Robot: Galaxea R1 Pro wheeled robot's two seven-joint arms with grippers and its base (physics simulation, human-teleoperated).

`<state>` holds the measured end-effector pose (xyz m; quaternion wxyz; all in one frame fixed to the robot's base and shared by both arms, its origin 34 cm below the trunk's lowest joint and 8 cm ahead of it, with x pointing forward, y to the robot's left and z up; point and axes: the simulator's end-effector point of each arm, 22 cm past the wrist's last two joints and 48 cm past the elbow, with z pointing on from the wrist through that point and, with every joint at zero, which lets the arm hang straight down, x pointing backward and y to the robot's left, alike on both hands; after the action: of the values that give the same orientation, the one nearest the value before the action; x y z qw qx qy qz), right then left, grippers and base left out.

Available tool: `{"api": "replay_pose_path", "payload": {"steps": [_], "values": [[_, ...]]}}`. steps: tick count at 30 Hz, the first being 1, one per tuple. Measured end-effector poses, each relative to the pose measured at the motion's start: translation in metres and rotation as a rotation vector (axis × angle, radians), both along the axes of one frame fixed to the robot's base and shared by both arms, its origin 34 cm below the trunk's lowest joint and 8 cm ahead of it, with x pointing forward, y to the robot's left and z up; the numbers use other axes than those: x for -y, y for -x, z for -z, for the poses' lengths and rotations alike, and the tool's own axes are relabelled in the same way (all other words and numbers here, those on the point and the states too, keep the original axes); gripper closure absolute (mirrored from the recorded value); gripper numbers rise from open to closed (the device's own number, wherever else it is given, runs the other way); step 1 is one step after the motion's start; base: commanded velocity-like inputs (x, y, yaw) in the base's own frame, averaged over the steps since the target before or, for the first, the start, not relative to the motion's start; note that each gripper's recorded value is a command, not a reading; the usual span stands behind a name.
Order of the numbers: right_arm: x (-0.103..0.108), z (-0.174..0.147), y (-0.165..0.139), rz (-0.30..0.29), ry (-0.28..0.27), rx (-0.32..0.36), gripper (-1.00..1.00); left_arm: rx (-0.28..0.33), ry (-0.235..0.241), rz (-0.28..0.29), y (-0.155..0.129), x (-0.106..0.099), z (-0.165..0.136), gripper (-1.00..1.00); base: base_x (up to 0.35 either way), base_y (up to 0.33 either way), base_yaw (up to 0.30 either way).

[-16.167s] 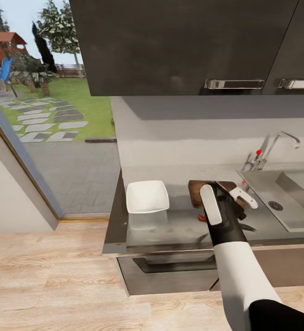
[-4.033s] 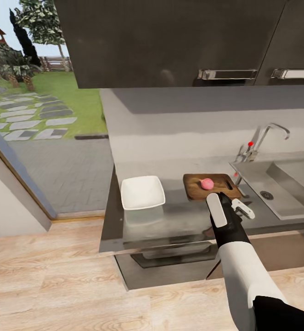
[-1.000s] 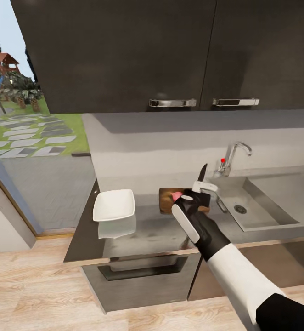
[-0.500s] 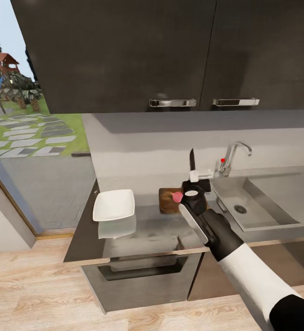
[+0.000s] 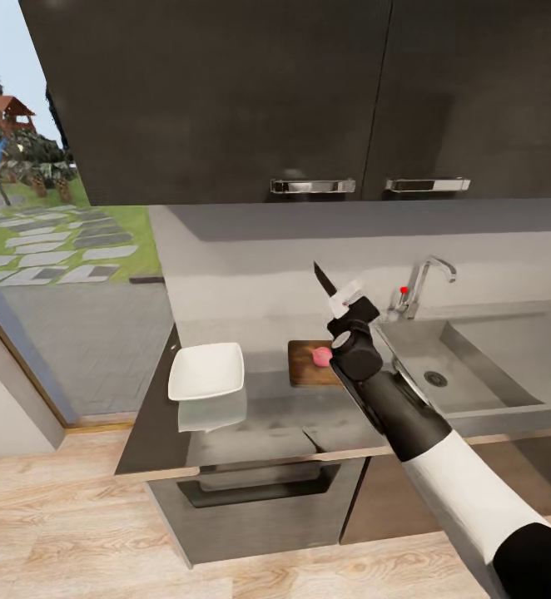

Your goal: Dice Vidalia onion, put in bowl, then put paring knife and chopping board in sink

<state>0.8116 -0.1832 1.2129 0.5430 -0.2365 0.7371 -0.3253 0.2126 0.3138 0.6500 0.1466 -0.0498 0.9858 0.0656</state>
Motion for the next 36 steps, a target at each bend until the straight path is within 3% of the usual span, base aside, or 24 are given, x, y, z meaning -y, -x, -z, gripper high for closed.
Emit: {"api": "replay_pose_path", "payload": {"steps": [3, 6, 8, 11, 13, 19, 26, 29, 32, 36], "values": [[-0.002, 0.015, -0.002, -0.04, 0.081, -0.064, 1.0, 0.0, 0.0, 0.0, 0.0, 0.0, 0.0, -1.0, 0.0, 0.0, 0.0], [-0.007, 0.046, -0.001, -0.111, 0.166, -0.188, 1.0, 0.0, 0.0, 0.0, 0.0, 0.0, 0.0, -1.0, 0.0, 0.0, 0.0], [-0.014, 0.067, 0.0, -0.166, 0.185, -0.257, 1.0, 0.0, 0.0, 0.0, 0.0, 0.0, 0.0, -1.0, 0.0, 0.0, 0.0], [-0.016, 0.08, 0.0, -0.197, 0.189, -0.298, 1.0, 0.0, 0.0, 0.0, 0.0, 0.0, 0.0, -1.0, 0.0, 0.0, 0.0], [-0.014, 0.085, 0.0, -0.2, 0.173, -0.313, 1.0, 0.0, 0.0, 0.0, 0.0, 0.0, 0.0, -1.0, 0.0, 0.0, 0.0], [-0.016, 0.107, 0.003, -0.22, 0.048, -0.38, 1.0, 0.0, 0.001, 0.0, 0.0, 0.001, 0.0, -1.0, 0.0, 0.0, 0.0], [-0.009, 0.128, 0.005, -0.216, 0.02, -0.432, 1.0, 0.001, 0.001, 0.0, 0.0, 0.001, 0.0, -1.0, 0.0, 0.0, 0.0], [0.002, 0.126, 0.0, -0.205, -0.015, -0.417, 1.0, 0.002, 0.002, 0.0, -0.001, 0.001, 0.0, -1.0, 0.0, -0.002, 0.0], [0.028, 0.117, -0.008, -0.149, -0.076, -0.381, 1.0, 0.0, 0.002, 0.0, 0.0, 0.001, 0.0, -1.0, 0.0, -0.044, 0.0], [0.044, 0.11, -0.013, -0.098, -0.092, -0.341, 1.0, 0.0, 0.001, 0.0, 0.0, 0.001, 0.0, -1.0, 0.0, -0.069, 0.0]]}}
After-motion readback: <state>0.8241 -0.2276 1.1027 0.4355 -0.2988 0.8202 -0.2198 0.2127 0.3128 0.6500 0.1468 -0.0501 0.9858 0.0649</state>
